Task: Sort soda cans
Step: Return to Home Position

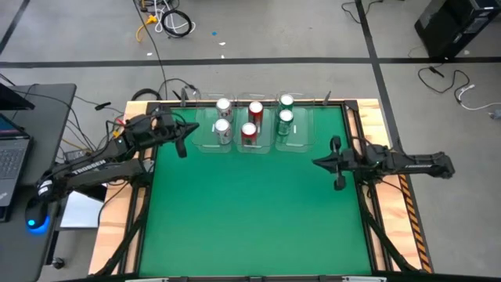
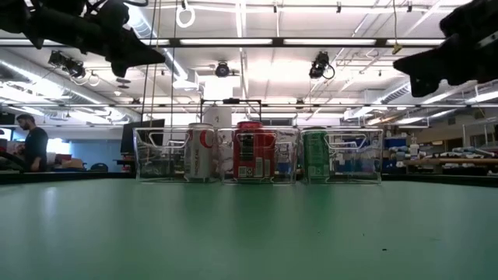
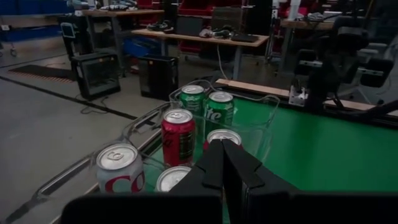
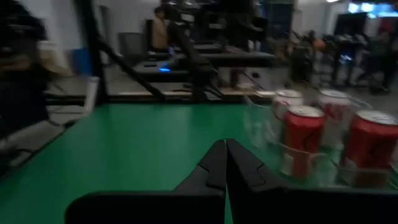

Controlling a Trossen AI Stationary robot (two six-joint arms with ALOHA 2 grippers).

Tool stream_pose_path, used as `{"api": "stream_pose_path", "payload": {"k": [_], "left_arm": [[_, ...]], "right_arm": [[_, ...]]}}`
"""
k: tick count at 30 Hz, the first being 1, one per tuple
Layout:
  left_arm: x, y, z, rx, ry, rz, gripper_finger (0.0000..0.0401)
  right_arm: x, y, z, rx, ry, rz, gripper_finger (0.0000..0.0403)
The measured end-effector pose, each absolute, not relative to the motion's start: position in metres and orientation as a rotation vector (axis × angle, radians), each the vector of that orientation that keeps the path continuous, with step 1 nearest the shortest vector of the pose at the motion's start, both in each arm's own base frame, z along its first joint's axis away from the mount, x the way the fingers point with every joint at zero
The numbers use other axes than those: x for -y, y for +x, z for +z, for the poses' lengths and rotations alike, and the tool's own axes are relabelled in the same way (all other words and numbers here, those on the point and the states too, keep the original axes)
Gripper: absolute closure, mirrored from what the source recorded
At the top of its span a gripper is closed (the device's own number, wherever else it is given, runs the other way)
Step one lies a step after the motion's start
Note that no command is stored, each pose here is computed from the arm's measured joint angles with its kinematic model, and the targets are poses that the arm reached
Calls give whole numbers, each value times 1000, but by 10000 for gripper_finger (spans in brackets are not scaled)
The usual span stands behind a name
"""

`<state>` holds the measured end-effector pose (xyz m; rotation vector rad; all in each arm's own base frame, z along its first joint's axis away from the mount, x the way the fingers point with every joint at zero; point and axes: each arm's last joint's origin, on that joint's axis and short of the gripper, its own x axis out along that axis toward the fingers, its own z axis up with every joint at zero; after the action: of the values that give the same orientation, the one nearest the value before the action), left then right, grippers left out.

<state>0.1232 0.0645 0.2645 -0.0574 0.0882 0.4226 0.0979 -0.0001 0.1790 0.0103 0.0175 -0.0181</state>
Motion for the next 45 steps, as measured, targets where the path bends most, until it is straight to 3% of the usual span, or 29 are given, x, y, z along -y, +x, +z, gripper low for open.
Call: {"api": "stream_pose_path", "payload": {"k": [5, 17, 26, 37, 45], "left_arm": [[-63, 124, 264, -89, -57, 406, 400], [-60, 125, 265, -88, -28, 386, 400], [-35, 114, 275, 23, 60, 228, 400], [-17, 99, 248, 61, 50, 255, 400], [-8, 99, 217, 106, 48, 133, 400]], "right_arm": [[-3, 96, 169, -36, 1, 5, 403], [2, 95, 172, -16, -52, -143, 403], [2, 95, 172, -15, -31, -144, 403], [2, 95, 172, -16, -37, -147, 403], [2, 95, 171, -18, -55, -147, 403]]}}
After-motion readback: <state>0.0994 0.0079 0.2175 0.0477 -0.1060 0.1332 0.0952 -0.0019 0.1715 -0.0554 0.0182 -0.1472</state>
